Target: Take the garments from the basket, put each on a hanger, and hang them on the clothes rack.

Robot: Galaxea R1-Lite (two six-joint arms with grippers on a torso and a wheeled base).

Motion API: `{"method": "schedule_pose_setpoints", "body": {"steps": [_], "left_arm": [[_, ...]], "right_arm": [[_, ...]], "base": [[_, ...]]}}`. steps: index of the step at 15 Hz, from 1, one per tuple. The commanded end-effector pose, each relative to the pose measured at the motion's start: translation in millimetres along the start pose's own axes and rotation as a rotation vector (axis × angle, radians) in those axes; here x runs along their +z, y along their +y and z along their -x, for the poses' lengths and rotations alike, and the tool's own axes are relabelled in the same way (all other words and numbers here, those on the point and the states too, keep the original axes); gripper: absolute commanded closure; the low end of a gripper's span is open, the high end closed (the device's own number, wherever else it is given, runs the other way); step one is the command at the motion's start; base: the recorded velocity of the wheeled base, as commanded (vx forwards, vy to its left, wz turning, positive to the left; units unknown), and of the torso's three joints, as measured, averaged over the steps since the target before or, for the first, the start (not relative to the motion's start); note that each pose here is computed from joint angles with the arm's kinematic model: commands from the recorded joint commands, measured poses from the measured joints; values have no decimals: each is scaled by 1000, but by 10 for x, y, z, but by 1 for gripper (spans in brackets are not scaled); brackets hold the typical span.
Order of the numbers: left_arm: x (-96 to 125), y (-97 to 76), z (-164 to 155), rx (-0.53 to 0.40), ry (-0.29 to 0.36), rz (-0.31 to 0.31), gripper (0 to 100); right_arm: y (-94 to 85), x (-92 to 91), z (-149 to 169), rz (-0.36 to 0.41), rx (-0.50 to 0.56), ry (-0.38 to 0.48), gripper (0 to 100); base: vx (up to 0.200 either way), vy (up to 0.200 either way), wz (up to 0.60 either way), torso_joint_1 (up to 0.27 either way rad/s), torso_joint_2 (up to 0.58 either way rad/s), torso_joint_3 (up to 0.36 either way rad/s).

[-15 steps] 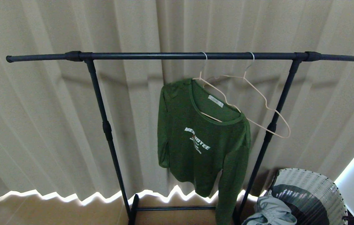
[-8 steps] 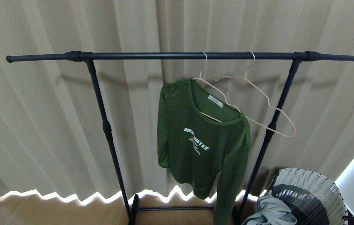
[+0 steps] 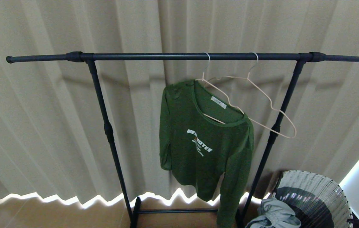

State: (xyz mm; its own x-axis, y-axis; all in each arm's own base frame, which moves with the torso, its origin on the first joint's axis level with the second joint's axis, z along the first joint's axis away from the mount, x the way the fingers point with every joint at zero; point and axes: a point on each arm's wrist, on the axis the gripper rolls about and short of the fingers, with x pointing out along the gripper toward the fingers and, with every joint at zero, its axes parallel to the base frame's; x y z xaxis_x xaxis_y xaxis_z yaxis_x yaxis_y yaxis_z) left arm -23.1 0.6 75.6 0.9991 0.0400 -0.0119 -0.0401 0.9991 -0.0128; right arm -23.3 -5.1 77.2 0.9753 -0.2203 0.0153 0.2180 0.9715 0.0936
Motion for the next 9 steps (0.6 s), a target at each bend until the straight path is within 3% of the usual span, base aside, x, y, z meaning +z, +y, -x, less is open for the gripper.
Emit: {"method": "schedule_pose_setpoints", "body": {"steps": [1, 9], "left_arm": [[-1, 0, -1, 0, 2, 1, 0], [-1, 0, -1, 0, 2, 1, 0]], "right_arm": [[0, 0, 1, -1, 0, -1, 0], [0, 0, 1, -1, 0, -1, 0]], "base": [[0, 0, 0, -51, 168, 90], [0, 0, 0, -147, 441, 284]]}}
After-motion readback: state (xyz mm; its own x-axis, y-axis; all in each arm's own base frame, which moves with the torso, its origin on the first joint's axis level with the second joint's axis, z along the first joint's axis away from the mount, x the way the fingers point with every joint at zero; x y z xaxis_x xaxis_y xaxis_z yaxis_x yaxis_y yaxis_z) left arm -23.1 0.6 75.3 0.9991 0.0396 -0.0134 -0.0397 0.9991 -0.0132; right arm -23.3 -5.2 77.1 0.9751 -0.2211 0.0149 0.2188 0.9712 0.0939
